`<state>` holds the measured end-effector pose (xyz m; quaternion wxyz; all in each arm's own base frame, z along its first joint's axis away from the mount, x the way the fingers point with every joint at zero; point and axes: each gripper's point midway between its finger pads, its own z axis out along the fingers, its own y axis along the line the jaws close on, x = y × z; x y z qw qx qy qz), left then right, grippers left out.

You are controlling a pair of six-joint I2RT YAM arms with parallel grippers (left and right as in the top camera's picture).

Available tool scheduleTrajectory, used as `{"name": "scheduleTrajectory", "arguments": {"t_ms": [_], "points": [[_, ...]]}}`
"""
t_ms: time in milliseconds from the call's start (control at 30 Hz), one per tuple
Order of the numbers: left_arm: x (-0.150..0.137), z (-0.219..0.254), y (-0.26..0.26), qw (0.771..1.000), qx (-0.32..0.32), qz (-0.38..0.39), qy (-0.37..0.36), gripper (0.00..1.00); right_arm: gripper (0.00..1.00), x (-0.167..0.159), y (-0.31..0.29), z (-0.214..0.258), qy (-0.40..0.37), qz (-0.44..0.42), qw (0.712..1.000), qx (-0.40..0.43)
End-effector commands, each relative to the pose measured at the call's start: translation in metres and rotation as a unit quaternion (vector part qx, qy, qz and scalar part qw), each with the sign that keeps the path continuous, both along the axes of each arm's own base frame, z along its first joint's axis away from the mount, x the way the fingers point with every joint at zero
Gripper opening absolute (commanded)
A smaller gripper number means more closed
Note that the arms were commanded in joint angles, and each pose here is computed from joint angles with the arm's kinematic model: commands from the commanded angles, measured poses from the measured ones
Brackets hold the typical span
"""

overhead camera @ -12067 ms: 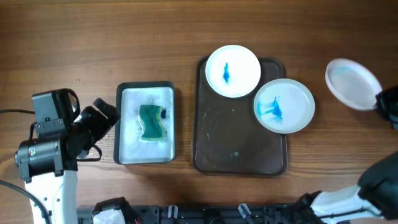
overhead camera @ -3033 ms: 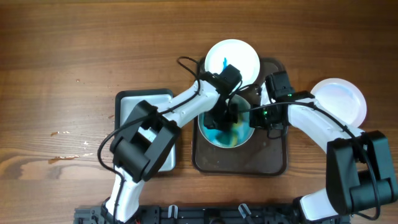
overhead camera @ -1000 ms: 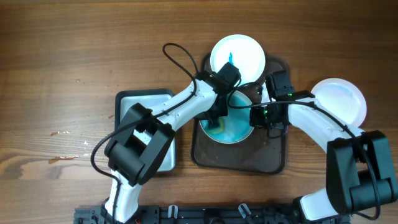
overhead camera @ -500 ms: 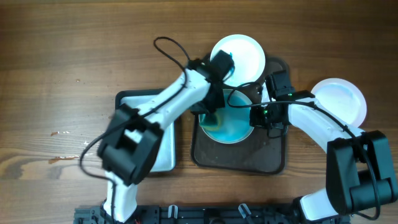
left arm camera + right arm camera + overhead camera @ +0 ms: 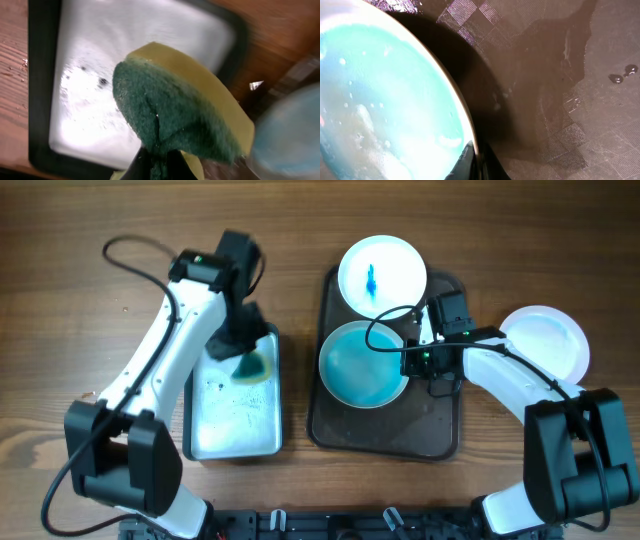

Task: Clean dirty plates on tray and stack at the side
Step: 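Return the sponge to the basin with the left gripper, then carry the plate over the basin with the right gripper to rinse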

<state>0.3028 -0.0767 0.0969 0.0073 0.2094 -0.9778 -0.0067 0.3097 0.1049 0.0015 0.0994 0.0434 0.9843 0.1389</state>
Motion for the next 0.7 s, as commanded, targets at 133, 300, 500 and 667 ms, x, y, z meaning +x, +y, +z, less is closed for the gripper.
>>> {"name": "scheduleTrajectory", "arguments": {"t_ms": [133,300,500,667], "points": [[-0.043,-0.059,0.028,0.997,0.031,0.010,0.067,0.04,0.04,-0.001,-0.013,0.033,-0.004,-0.002,0.999,-0.035],[-0.040,-0.045,0.027,0.999,0.026,0.006,0.041,0.38,0.04,-0.002,-0.010,0.089,-0.038,0.022,0.998,-0.044],[-0.033,0.006,0.035,0.999,0.011,0.021,-0.030,1.00,0.04,-0.012,0.013,0.127,-0.037,0.076,0.993,-0.078],[-0.039,0.060,0.060,0.993,0.002,0.067,-0.094,1.00,0.04,-0.008,0.060,0.144,-0.070,0.108,0.990,-0.056]]}}
